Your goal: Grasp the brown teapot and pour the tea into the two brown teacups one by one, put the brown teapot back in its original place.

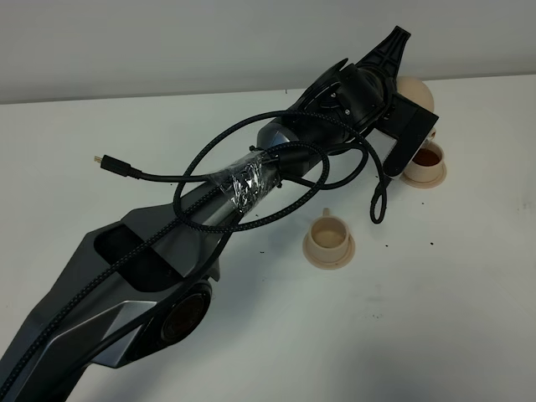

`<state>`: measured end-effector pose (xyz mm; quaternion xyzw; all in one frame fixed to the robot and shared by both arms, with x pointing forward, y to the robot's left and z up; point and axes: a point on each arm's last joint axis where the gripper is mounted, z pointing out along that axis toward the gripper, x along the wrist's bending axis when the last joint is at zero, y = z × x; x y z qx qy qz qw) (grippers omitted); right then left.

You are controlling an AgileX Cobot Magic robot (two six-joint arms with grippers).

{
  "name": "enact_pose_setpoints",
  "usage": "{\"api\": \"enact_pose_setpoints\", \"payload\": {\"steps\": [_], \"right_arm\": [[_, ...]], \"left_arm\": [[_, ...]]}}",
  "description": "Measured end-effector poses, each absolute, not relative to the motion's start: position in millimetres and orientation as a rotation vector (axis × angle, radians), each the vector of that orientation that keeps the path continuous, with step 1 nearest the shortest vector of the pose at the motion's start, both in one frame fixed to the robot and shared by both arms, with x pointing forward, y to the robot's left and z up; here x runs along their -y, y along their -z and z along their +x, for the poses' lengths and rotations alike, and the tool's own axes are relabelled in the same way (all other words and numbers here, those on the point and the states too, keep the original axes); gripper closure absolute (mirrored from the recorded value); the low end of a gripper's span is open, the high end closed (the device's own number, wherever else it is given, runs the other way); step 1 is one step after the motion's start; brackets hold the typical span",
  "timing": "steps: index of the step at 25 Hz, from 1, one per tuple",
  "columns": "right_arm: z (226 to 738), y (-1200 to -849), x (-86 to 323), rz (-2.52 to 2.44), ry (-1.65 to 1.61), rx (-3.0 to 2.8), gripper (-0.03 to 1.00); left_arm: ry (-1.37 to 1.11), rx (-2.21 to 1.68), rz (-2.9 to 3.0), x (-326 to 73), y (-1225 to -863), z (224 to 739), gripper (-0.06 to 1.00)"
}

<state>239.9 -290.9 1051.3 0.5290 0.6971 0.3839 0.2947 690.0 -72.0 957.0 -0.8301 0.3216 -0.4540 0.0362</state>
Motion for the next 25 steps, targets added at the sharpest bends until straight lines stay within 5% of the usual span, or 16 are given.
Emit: {"api": "enact_pose_setpoints", "payload": {"steps": [25], "right_arm": [[239.9,-1051.3,290.9,1.408,-1.022,-1.855,0.73]], "left_arm": [[1.417,-0.842,-2.646,67.9,-956.8,693.3,0.82]]}}
